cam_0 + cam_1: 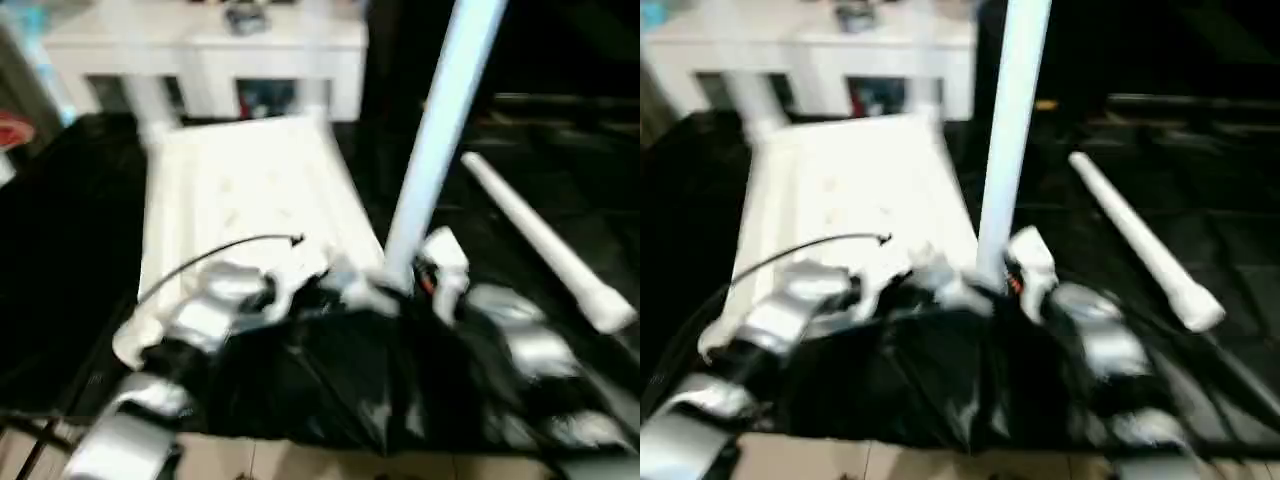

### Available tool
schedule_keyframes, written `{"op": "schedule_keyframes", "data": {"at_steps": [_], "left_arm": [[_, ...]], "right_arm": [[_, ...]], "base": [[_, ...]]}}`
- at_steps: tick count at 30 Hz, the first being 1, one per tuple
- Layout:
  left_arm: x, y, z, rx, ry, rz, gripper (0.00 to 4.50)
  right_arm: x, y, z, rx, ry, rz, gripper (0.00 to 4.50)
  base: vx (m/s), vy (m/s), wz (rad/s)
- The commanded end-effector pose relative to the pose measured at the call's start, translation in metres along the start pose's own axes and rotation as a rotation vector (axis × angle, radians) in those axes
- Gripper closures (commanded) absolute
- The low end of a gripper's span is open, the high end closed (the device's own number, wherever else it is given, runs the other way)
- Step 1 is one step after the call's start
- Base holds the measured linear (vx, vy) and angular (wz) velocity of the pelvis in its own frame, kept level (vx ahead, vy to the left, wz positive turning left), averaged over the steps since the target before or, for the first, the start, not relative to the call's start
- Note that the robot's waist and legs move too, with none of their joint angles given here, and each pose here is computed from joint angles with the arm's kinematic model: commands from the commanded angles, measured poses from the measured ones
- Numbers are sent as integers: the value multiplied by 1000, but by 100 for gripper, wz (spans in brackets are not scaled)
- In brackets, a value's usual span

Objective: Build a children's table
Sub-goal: Rotate leg to tighten

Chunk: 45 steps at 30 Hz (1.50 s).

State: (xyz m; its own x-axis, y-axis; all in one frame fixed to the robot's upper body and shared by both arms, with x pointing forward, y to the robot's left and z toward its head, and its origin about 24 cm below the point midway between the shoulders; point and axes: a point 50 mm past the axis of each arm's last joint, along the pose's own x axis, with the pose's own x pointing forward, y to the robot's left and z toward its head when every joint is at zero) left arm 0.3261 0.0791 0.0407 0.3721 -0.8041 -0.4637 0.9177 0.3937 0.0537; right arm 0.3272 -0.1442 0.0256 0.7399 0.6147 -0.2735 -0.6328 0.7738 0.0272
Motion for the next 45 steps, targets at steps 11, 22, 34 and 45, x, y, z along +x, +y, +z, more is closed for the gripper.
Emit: {"op": "schedule_keyframes", "data": {"at_steps": [11,22,34,45], "left_arm": [[13,-5,26,24,-115,31,450],[-7,-4,15,92,-94,-128,450],[-23,-7,6,126,-71,-305,450],[-26,-10,3,127,-63,-350,450]], "right_arm": [[23,26,-11,58,15,-9,76],[-15,15,-9,-94,37,275,54],[-41,12,-8,-145,91,457,115],[-38,14,-3,-149,82,481,175]], "base": [[0,0,0],[0,0,0],[0,0,0],[0,0,0]]}}
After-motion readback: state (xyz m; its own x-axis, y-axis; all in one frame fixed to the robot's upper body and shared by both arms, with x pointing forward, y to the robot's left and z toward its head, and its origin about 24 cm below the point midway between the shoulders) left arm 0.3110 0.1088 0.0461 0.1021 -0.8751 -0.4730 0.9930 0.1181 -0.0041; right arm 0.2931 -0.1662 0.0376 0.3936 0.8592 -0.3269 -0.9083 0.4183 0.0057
